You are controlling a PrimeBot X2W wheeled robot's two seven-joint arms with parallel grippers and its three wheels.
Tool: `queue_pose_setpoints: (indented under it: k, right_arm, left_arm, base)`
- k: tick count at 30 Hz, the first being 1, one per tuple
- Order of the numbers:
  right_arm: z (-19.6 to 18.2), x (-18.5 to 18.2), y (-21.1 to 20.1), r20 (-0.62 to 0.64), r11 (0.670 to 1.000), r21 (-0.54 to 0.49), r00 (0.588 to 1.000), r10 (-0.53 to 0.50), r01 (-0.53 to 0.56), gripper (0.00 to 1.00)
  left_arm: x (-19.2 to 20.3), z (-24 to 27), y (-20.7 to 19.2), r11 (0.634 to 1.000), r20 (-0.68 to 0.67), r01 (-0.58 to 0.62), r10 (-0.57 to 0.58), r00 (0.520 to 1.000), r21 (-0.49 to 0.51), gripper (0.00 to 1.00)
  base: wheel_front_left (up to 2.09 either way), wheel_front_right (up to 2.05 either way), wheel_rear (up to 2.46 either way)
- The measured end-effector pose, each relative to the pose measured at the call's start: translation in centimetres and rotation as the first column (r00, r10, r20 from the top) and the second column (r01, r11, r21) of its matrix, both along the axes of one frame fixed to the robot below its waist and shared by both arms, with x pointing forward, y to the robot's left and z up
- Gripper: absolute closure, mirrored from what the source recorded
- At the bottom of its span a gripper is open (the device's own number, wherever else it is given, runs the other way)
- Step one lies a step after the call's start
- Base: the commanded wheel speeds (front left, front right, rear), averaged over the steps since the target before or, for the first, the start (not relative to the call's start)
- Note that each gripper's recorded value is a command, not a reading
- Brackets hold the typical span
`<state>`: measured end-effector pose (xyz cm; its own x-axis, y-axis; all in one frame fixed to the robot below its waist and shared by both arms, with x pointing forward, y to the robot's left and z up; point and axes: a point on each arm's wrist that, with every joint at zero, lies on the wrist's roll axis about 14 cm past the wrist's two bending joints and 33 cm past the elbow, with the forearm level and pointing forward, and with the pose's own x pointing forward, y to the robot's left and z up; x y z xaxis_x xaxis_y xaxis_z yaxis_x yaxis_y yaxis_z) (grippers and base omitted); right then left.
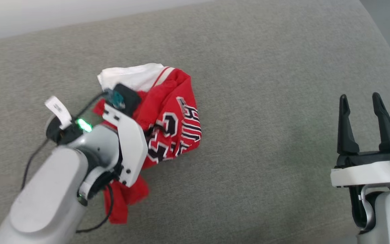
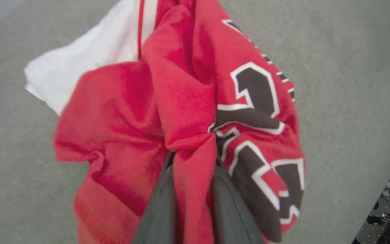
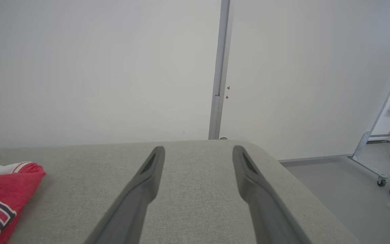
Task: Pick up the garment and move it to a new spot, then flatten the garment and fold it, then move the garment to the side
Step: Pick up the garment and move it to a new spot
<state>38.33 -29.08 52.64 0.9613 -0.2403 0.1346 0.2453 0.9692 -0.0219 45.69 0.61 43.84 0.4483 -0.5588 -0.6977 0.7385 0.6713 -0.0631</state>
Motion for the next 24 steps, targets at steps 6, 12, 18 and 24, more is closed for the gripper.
queue_pose_setpoints:
  k: [6,12,18,24]
  right_arm:
    - [-0.5,-0.1,-0.3,-0.019,1.0,-0.001,1.0,-0.009,0.009,0.0]
    - [-0.5,0.7,0.7,-0.015,1.0,0.01,1.0,0.022,-0.022,0.0]
    - [0.0,1.3,2.0,0.002,0.998,0.012,0.998,0.067,-0.067,0.0]
    - [1.0,1.3,2.8,0.027,0.995,-0.004,0.994,0.103,-0.103,0.0]
  left_arm:
    - [-1.6,-5.3,-0.7,0.999,-0.131,0.023,-0.017,0.991,0.041,1.0]
    - [-1.4,-6.4,-1.1,0.999,-0.154,0.02,-0.014,0.988,0.039,0.8]
    - [-0.8,-5.5,-0.7,1.0,-0.115,-0.015,0.014,0.993,-0.007,0.0]
    - [1.3,-0.9,1.2,0.984,0.051,-0.102,0.111,0.993,-0.143,0.0]
  base:
    - [0.0,0.0,0.0]
    - [0.0,0.0,0.0]
    - [0.0,0.0,0.0]
    - [0.0,0.0,0.0]
